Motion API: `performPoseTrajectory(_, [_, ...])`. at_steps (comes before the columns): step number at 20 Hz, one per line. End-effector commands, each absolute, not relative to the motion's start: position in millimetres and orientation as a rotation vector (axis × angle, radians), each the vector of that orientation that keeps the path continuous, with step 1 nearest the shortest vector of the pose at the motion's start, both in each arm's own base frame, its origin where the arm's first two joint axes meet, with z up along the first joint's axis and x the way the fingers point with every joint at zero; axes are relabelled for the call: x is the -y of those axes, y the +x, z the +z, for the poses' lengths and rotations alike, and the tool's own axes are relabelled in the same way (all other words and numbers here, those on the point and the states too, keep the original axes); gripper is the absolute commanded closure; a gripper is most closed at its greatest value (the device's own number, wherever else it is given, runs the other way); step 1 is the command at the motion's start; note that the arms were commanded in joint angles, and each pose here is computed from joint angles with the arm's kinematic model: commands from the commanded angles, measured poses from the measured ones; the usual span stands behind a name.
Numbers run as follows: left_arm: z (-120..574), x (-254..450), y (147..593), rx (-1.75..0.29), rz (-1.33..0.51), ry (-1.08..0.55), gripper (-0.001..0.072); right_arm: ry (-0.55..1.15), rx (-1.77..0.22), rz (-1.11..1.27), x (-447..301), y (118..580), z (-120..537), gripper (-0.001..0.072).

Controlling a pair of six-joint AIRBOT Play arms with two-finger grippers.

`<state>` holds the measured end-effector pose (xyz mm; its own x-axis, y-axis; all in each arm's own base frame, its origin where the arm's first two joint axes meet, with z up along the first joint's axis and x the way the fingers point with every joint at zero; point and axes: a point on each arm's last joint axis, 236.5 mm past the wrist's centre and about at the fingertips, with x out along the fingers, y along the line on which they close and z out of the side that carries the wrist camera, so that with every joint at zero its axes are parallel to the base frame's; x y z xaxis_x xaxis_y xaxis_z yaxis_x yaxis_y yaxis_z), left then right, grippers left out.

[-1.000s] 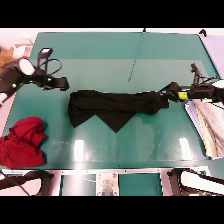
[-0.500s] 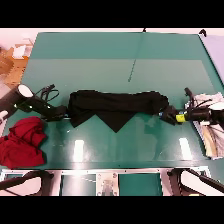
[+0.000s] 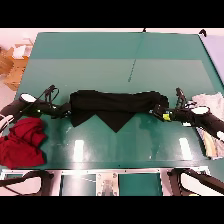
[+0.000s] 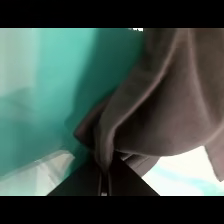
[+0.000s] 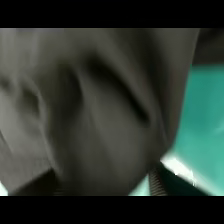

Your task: Fold the shirts.

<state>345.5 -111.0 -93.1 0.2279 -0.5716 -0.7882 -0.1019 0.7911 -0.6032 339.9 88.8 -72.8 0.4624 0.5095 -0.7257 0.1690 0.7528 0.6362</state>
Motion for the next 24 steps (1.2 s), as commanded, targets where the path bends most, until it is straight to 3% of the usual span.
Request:
performPoseTrajectory(1, [-83, 123, 341, -1.339, -0.425, -0.641, 0.0676, 0.739, -0.983, 0.205, -85, 372, -51, 0.0471])
performPoseTrajectory(3, [-66, 130, 343, -1.340, -0.479, -0.637, 0.0676, 0.744, -0.969, 0.244, -91, 378, -37, 0.0649])
performPoseTrajectory(4, [-52, 132, 347, -1.321, -0.504, -0.625, 0.0676, 0.740, -0.966, 0.267, -94, 380, -30, 0.0693])
performPoseTrajectory(8, [48, 137, 374, -1.134, -0.594, -0.551, 0.0676, 0.731, -0.941, 0.402, -108, 388, 19, 0.0695])
performPoseTrajectory(12, [242, 134, 390, -0.666, -0.641, -0.375, 0.0676, 0.675, -0.759, 0.569, -92, 398, 170, 0.0694])
performPoseTrajectory(15, [446, 129, 335, -0.135, -0.627, -0.222, 0.0677, 0.525, -0.566, 0.618, -74, 369, 306, 0.0694])
performPoseTrajectory(18, [589, 126, 226, 0.285, -0.605, -0.086, 0.0677, 0.333, -0.401, 0.613, -77, 315, 401, 0.0693])
performPoseTrajectory(21, [633, 121, 156, 0.430, -0.548, -0.006, 0.0677, 0.168, -0.328, 0.635, -106, 252, 442, 0.0693])
performPoseTrajectory(24, [593, 116, 165, 0.259, -0.499, 0.045, 0.0676, 0.117, -0.322, 0.644, -128, 208, 443, 0.0693])
